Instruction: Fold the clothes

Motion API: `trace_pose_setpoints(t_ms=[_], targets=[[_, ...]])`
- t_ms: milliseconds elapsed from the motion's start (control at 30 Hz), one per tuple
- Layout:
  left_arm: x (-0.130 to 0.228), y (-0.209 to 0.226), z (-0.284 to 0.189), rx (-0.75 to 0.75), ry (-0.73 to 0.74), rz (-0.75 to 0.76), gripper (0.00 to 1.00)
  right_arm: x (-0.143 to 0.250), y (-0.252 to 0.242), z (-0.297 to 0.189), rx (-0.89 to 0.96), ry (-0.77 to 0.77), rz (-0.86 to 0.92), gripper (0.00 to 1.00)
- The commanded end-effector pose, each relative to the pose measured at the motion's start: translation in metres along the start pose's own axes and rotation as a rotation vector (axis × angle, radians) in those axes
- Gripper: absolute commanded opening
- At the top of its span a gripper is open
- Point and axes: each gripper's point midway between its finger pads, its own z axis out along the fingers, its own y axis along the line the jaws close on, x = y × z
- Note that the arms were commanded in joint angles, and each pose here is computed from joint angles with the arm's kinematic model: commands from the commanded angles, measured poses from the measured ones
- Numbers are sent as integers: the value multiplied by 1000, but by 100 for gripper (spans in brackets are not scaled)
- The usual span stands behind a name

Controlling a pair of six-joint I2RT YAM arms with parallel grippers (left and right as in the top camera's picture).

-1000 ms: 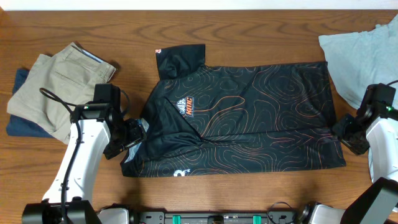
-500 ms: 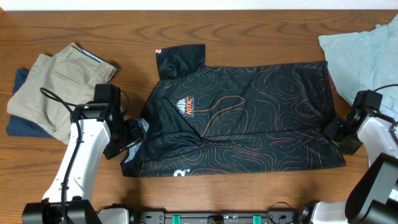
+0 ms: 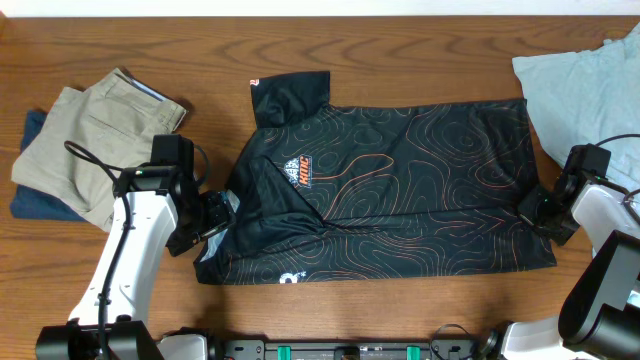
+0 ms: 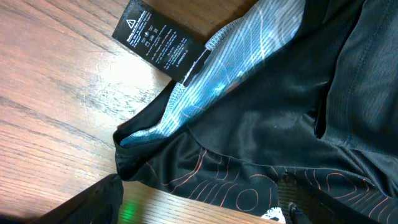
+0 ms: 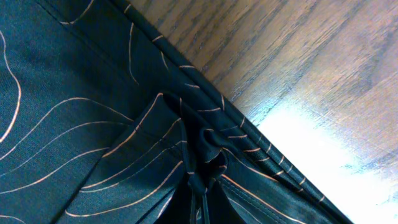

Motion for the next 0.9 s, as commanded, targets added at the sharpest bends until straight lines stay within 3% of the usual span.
trace_pose_setpoints(t_ms=[0, 500, 667, 700, 767, 867], targets=[[-3, -1, -2, 0, -4, -4, 81, 2, -2, 3, 14, 23, 1, 1], [-4, -1, -2, 1, -6, -4, 81, -18, 6, -28, 9, 30, 0, 1], [-4, -1, -2, 2, -9, -3, 81, -35, 13, -28, -20, -41, 2, 2], [-5, -2, -2, 3, -11, -3, 81, -40, 15, -28, -27, -60, 3, 5], [-6, -2, -2, 5, -15, -3, 81, -48, 18, -29, -41, -93, 23, 25], [-6, -2, -2, 6, -17, -2, 81, -50, 18, -29, -44, -99, 30, 34]])
